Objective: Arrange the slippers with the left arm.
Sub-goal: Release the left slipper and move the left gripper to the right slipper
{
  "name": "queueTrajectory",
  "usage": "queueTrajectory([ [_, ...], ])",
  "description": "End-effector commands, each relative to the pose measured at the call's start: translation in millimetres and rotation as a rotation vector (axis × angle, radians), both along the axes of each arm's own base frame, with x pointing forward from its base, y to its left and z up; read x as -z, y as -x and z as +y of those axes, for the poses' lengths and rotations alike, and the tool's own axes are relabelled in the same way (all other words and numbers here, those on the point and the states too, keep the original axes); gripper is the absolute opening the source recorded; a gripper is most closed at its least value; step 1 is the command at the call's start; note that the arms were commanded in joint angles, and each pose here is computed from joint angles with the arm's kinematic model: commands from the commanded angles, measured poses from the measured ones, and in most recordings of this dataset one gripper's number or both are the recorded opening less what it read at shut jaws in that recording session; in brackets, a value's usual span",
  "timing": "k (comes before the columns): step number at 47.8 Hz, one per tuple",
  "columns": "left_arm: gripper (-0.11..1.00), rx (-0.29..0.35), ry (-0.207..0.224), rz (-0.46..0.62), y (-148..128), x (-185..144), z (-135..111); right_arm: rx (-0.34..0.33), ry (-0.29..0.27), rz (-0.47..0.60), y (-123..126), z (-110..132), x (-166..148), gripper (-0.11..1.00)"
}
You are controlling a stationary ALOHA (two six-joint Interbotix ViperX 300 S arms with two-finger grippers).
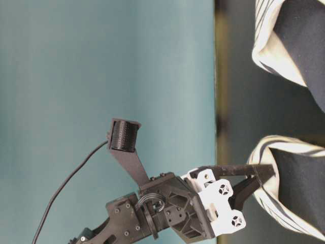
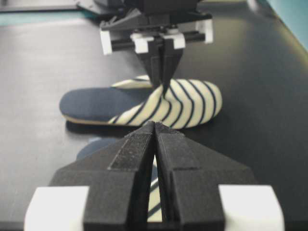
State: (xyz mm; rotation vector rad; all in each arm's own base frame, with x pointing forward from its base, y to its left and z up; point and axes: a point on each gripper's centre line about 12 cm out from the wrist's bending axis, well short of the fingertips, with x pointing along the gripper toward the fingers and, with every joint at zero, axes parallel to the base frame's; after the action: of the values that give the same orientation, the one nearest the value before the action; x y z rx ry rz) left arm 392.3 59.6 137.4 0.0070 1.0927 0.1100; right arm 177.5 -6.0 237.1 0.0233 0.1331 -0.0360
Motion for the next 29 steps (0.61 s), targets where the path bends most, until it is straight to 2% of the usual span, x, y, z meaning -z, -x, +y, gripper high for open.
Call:
queueTrajectory([
  [1,0.01,-0.002,-0.012,-0.048,-7.1,-6.1,6.0,-0.002,-0.007,-0.013,-1.4,0.5,-3.4,0.0],
  [21,0.02,0.0,-0.012,-0.033,-3.0,-2.4,6.0,-0.003,-0.01,-0.006,-1.0,0.7,-1.8,0.0],
  [25,0.06,-0.001,-0.011,-0.027,-0.8,-0.7,6.2,-0.003,-0.01,-0.005,-0.9,0.7,-1.1,0.0],
  [29,0.18,-0.005,-0.007,-0.022,1.1,1.5,5.3,-0.003,-0.01,-0.003,-0.8,0.7,-0.5,0.0],
])
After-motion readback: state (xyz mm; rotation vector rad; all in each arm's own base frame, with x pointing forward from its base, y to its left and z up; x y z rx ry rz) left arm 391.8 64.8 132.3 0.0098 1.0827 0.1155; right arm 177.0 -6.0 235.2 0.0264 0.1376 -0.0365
